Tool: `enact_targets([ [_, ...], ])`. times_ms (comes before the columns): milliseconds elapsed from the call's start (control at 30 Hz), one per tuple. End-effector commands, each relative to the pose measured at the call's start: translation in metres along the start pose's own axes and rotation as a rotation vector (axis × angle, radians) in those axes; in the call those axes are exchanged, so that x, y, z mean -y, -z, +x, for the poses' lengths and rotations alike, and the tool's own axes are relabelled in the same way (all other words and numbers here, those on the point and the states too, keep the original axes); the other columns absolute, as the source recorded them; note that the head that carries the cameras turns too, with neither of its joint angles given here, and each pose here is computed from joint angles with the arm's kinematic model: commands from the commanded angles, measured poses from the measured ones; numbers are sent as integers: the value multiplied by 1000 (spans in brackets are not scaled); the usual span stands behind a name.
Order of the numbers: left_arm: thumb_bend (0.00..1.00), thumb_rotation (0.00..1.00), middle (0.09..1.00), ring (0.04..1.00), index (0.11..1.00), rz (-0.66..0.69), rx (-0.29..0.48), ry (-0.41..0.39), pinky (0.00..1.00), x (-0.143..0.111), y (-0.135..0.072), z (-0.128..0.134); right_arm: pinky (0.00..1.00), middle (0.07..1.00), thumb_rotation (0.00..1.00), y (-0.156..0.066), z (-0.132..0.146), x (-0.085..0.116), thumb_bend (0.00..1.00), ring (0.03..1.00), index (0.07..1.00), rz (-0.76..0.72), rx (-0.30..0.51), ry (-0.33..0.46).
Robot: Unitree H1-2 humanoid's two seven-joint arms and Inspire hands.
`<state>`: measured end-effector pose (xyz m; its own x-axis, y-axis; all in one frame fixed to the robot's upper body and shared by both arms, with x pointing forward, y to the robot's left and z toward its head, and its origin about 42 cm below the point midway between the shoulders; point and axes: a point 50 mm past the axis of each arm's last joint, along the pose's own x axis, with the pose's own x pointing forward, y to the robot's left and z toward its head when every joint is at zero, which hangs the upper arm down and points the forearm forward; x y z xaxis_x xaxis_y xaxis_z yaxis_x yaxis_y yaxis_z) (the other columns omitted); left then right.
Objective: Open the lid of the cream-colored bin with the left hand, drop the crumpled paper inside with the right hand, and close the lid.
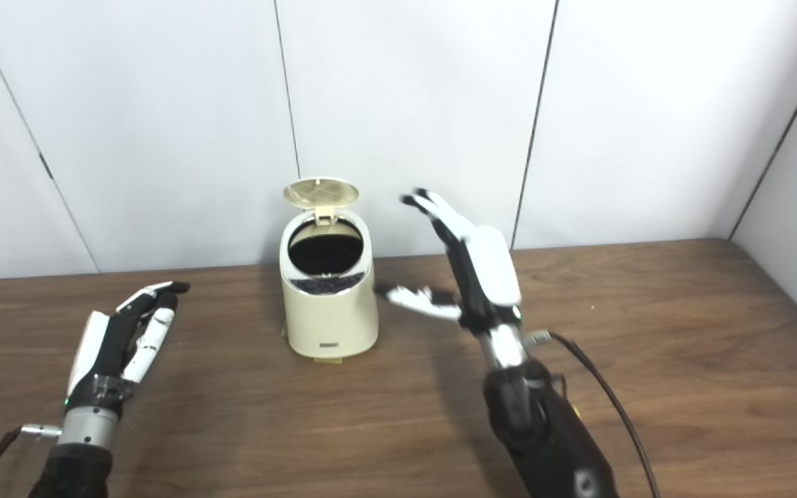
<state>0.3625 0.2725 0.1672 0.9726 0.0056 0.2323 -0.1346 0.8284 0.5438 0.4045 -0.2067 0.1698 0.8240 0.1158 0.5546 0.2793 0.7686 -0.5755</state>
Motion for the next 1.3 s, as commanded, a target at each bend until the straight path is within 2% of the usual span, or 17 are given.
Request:
enact_targets([
  [0,469,992,826,821,783,22,75,-38,760,-12,-15,11,883,1000,811,-14,10,10,626,978,1000,48,35,22],
  [100,467,982,827,818,783,15,71,-41,750,-12,-15,10,851,992,793,-15,-7,11,556,952,994,63,-33,-11],
  [200,469,977,829,819,787,12,70,-40,752,-12,-15,10,820,972,824,-17,-17,12,509,928,985,60,-92,-36],
  [367,461,977,825,815,790,14,75,-41,749,-11,-15,10,757,894,826,-10,-25,13,356,865,908,78,-147,-43],
  [400,450,977,822,814,789,16,81,-43,748,-11,-15,11,753,873,826,-8,-25,14,314,852,891,82,-153,-45],
  [500,339,933,805,802,777,20,102,-39,736,-11,-14,12,716,817,722,-1,-24,13,217,805,864,93,-188,-51],
  [533,285,882,796,794,769,17,112,-38,727,-11,-14,12,704,807,702,1,-24,12,203,795,865,99,-206,-55],
  [600,238,756,785,785,758,14,129,-35,714,-11,-15,15,707,802,672,5,-24,11,197,797,869,109,-228,-61],
  [667,240,726,781,780,755,14,137,-36,707,-12,-19,18,711,802,662,8,-24,10,201,802,872,110,-237,-64],
  [733,320,763,777,765,763,12,144,-40,683,-14,-25,23,706,813,699,12,-24,8,230,801,911,116,-249,-60],
  [833,398,768,785,763,771,20,201,-45,641,-21,-39,37,704,852,708,18,-24,3,293,807,992,128,-277,-53],
  [1000,473,829,798,795,784,90,325,-58,723,-45,-84,72,692,885,702,22,-25,0,322,811,997,103,-308,-84],
  [1067,518,864,801,796,794,103,359,-54,723,-51,-102,83,697,898,708,24,-25,0,342,826,992,95,-318,-96],
  [1133,597,884,809,807,804,115,383,-45,727,-55,-121,93,732,912,710,24,-25,0,356,860,980,83,-335,-109],
  [1267,671,928,798,795,798,172,412,-23,720,-58,-157,107,757,930,717,25,-26,0,364,887,963,87,-361,-121],
])
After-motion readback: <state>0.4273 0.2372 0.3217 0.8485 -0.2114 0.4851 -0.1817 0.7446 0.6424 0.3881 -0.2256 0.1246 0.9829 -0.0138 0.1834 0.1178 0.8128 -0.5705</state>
